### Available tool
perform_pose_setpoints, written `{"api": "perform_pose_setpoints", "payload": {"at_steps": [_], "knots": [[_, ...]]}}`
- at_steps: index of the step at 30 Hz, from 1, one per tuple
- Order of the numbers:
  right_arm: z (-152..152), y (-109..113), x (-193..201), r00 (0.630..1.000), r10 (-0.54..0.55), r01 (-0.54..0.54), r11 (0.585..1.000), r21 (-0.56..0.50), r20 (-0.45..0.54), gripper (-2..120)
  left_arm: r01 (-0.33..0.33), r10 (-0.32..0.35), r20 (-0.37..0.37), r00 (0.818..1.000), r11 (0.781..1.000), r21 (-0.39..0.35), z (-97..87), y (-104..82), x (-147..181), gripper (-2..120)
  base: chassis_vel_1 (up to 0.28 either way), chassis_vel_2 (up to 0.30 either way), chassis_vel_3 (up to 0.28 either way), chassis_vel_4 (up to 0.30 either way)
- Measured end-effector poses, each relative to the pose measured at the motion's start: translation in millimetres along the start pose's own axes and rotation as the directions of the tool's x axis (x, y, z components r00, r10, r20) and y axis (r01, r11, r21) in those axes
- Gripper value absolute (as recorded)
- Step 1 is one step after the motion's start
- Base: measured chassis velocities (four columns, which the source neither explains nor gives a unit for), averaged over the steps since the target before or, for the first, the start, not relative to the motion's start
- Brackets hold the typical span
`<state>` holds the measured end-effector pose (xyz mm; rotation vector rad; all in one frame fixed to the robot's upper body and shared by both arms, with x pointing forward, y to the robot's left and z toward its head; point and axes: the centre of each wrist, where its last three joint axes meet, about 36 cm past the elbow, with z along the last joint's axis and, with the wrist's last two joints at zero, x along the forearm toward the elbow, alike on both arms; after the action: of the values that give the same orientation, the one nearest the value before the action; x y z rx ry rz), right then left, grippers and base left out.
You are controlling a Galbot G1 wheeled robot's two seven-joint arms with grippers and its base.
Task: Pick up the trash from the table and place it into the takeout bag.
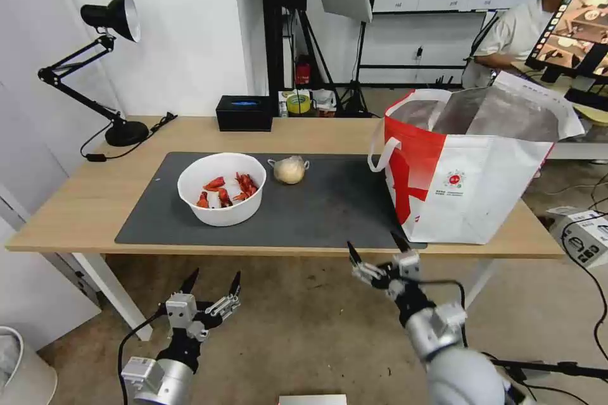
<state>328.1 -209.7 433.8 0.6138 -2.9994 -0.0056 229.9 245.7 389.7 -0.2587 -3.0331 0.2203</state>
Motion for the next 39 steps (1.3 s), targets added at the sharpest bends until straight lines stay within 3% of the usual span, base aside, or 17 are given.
{"api": "perform_pose_setpoints", "payload": {"at_steps": [14,21,39], "knots": [[-30,-20,-103,0.994,-0.106,0.106,0.994,0.012,0.015,100,0.009,-0.009,-0.005,1.000,1.000,-0.003,0.0,-8.2,6,100,0.000,0.000,0.000,0.000],[-43,-26,-189,0.995,-0.091,0.092,0.995,0.031,-0.032,100,0.013,-0.013,-0.012,1.000,1.000,-0.019,-1.2,-7.8,11,100,0.000,0.000,0.000,0.000],[-25,-19,-311,0.978,-0.078,0.085,0.996,0.032,-0.191,100,-0.004,0.004,-0.025,1.000,0.999,-0.036,2.3,-8.5,16,100,0.000,0.000,0.000,0.000]]}}
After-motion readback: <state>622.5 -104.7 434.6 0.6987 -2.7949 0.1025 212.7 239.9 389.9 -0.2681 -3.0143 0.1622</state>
